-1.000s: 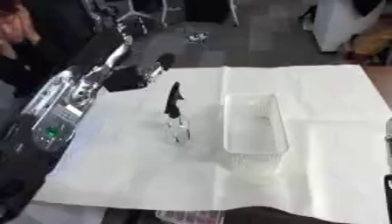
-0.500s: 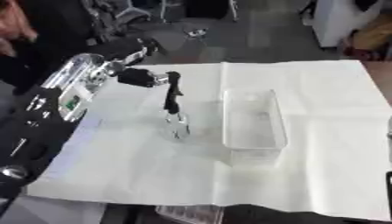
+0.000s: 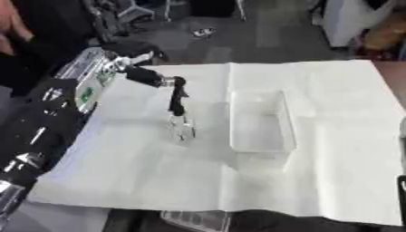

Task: Pick up objects on the table and place them in the box.

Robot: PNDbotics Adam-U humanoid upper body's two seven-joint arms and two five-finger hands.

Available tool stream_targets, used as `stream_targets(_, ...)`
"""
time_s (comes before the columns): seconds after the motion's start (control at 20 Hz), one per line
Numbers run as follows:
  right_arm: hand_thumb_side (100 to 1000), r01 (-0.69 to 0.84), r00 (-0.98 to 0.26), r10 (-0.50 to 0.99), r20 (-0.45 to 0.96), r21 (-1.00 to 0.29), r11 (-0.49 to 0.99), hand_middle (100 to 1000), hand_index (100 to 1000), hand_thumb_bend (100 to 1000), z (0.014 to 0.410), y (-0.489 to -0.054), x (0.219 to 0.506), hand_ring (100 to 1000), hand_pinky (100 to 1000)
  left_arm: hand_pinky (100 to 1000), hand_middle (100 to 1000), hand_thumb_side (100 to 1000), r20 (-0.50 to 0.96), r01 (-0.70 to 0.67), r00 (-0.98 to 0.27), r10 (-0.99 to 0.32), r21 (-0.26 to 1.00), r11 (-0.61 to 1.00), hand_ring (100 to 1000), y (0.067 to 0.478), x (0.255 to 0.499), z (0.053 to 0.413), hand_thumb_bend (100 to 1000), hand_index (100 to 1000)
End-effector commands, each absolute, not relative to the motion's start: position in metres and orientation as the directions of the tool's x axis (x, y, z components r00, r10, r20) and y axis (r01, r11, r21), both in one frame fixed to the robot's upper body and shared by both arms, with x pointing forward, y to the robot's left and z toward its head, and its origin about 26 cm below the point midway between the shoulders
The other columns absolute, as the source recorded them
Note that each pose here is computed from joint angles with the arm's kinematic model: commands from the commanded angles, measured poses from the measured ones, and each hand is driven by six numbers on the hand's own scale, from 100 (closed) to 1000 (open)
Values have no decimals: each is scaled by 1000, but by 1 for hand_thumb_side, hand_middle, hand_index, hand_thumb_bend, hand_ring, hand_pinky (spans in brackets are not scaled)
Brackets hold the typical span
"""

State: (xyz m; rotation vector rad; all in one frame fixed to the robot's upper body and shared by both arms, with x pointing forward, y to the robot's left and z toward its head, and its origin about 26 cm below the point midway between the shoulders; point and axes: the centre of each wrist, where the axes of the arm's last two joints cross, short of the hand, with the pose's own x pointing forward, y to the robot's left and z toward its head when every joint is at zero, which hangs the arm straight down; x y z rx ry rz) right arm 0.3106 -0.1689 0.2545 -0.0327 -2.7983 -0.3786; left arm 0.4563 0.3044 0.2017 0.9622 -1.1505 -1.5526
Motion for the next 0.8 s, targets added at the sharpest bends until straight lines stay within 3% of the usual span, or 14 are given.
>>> stream_targets(0.05, 1000, 51, -954, -29, 298, 258, 965, 586, 740, 100, 258, -168, 308, 543, 529, 770, 867, 1000, -88, 239, -208, -974, 961, -138, 799, 310, 461, 217, 577, 935)
stream_targets(0.4, 1000, 46, -954, -35, 298, 259, 965, 584, 740, 100, 258, -167, 308, 543, 529, 769, 846, 1000, -151, 344, -151, -977, 918, -195, 819, 310, 471, 214, 589, 912)
stream_targets(0.6, 1000, 43, -954, -38, 298, 258, 965, 584, 740, 100, 258, -167, 308, 544, 530, 716, 815, 1000, -206, 407, -131, -970, 881, -242, 796, 307, 478, 215, 585, 880)
stream_targets(0.8, 1000, 38, -954, -42, 298, 259, 965, 584, 741, 100, 258, -166, 307, 544, 530, 608, 767, 1000, -264, 467, -142, -954, 832, -300, 762, 300, 483, 215, 555, 830)
